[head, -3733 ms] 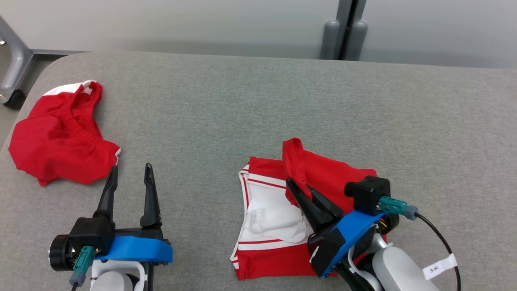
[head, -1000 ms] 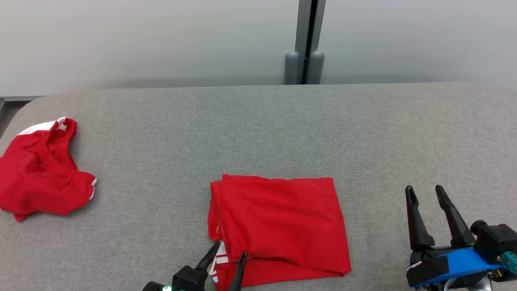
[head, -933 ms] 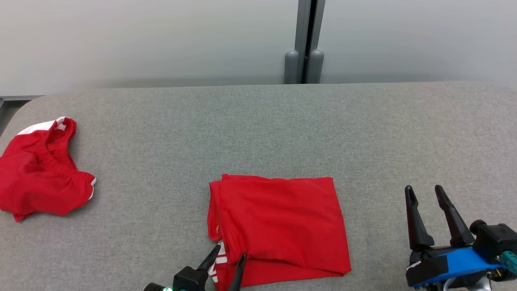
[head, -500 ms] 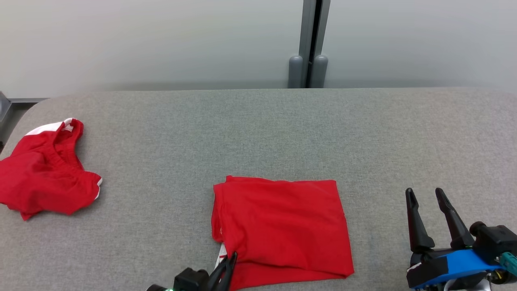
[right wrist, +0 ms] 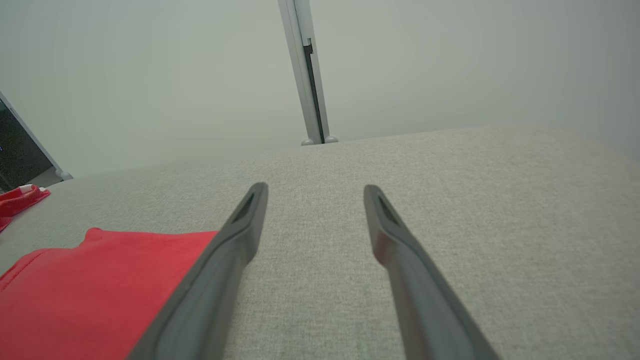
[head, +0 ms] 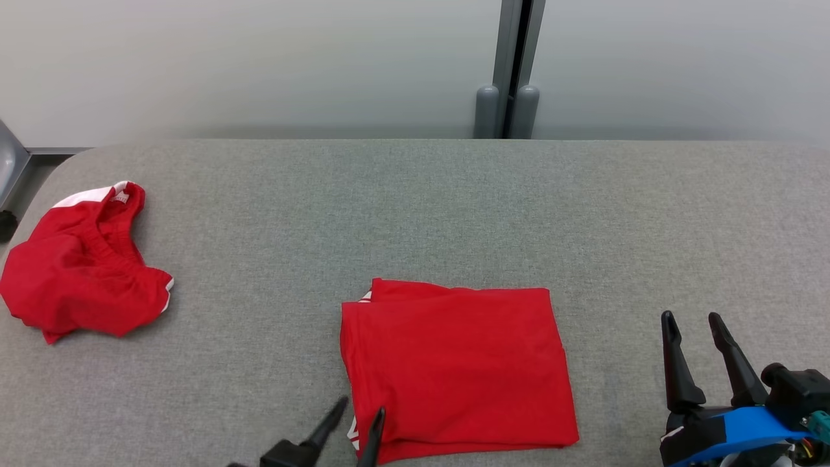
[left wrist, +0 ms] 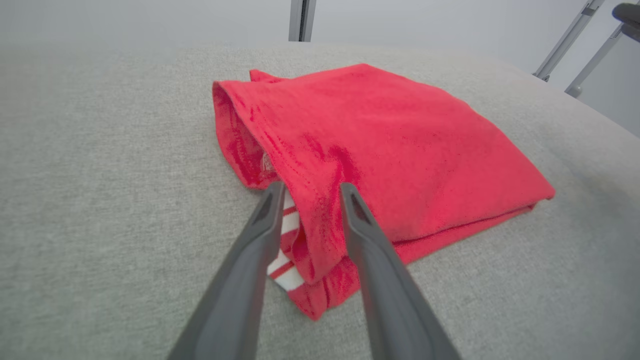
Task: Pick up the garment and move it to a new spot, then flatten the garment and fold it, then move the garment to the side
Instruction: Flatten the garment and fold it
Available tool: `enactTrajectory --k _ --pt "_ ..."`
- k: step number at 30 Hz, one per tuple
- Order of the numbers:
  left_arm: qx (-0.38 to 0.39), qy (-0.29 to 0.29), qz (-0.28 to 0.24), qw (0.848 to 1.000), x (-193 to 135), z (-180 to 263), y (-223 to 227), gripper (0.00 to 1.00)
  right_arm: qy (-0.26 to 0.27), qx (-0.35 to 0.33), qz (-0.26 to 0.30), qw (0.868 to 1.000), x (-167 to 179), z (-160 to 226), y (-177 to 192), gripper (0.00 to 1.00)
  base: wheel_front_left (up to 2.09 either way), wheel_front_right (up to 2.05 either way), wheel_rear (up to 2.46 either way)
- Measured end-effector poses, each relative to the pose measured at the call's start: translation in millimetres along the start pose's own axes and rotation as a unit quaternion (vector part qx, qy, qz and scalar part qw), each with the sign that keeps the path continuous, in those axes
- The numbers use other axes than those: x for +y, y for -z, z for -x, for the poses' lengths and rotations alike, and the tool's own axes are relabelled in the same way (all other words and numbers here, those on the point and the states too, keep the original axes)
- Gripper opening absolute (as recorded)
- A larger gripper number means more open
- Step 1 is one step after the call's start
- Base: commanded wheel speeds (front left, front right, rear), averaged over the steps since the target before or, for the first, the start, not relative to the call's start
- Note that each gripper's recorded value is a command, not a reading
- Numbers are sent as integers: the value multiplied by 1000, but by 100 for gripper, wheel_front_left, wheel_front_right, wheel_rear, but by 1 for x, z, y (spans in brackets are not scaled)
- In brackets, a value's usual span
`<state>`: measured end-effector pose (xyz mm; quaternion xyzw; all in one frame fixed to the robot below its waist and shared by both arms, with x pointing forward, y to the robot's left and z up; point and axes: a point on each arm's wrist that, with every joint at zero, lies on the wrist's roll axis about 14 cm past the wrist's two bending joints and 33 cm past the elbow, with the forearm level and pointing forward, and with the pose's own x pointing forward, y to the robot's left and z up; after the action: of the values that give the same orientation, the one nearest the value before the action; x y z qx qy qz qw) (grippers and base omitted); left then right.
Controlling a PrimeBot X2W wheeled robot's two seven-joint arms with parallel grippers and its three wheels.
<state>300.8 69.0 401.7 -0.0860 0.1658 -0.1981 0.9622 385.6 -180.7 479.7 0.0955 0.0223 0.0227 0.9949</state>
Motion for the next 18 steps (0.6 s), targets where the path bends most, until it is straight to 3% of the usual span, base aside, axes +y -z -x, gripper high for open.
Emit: enactTrajectory --k 8,18 --pt "-97 -55 -15 994 33 -10 -58 100 -1 -10 5 1000 0 -1 -6 100 0 0 0" --pt "-185 -155 -38 970 97 5 -120 100 -4 -32 10 999 2 0 -20 100 0 0 0"
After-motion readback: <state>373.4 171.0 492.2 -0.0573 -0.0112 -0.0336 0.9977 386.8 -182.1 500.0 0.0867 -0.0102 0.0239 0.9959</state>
